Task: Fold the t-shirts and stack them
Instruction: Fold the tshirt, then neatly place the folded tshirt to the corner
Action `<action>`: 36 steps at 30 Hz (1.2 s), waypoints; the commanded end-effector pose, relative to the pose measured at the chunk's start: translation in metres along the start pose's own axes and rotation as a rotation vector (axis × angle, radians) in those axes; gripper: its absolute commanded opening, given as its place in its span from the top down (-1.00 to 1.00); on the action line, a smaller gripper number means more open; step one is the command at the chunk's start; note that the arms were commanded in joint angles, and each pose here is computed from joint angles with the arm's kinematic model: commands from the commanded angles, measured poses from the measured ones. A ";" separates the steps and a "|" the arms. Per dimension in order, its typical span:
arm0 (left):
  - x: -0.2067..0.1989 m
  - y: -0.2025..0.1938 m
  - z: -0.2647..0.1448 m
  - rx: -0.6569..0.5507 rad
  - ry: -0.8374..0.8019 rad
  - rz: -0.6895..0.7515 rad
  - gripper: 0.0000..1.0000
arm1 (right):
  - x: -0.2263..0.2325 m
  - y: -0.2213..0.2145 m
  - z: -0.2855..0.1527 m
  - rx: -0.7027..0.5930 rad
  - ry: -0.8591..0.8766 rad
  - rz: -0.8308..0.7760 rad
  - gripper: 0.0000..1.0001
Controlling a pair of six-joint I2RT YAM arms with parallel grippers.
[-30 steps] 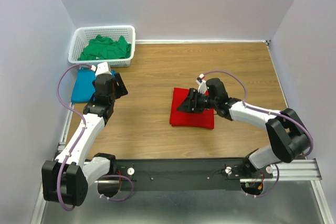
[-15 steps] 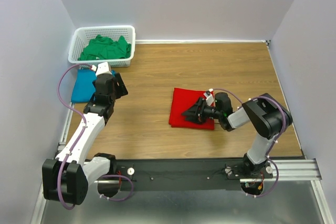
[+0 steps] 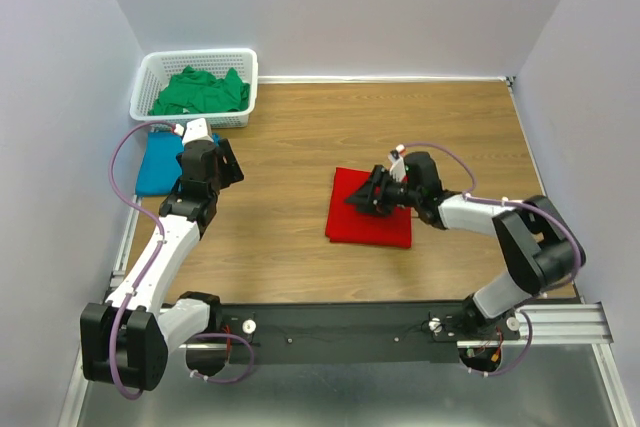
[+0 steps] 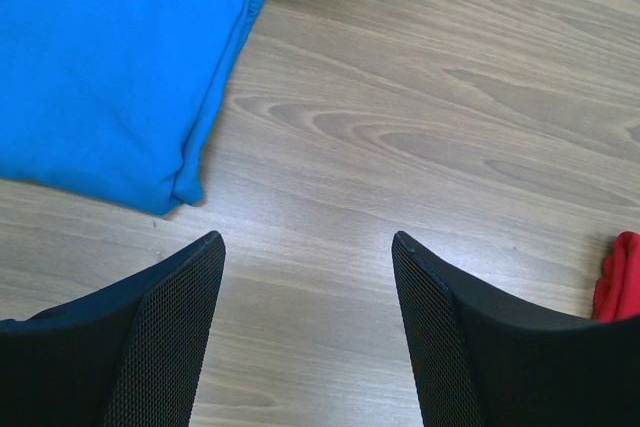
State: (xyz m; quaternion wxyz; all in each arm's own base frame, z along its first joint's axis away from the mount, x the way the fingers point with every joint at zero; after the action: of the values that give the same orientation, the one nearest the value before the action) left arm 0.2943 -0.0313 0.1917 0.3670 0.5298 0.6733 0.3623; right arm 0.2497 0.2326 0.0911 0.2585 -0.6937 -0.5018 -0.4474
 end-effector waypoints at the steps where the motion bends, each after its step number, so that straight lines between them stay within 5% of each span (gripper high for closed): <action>1: 0.000 0.010 -0.001 -0.032 -0.008 -0.001 -0.51 | 0.011 0.007 -0.010 -0.025 -0.173 -0.180 -0.24; 16: 0.001 0.011 -0.002 -0.035 -0.006 -0.004 -0.51 | 0.039 -0.067 0.044 -0.020 -0.863 -0.842 0.03; 36: -0.001 0.009 -0.001 -0.025 -0.026 0.000 -0.51 | 0.026 -0.089 0.062 0.017 -1.021 -0.982 0.04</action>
State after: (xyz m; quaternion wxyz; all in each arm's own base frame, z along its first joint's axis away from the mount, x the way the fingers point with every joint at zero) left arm 0.2946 -0.0302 0.1917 0.3681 0.5289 0.6743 0.3608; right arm 0.1927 0.3296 0.0857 -0.2123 -0.5197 -0.8135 -0.1523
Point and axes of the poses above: each gripper's point midway between its finger pads, its own z axis out along the fingers, its own x axis along the line the jaws close on, y = z × x, the point moved 5 cm from there along -z, back along the fingers, and after that the axes turned 6 degrees about z, right-handed, at the moved point
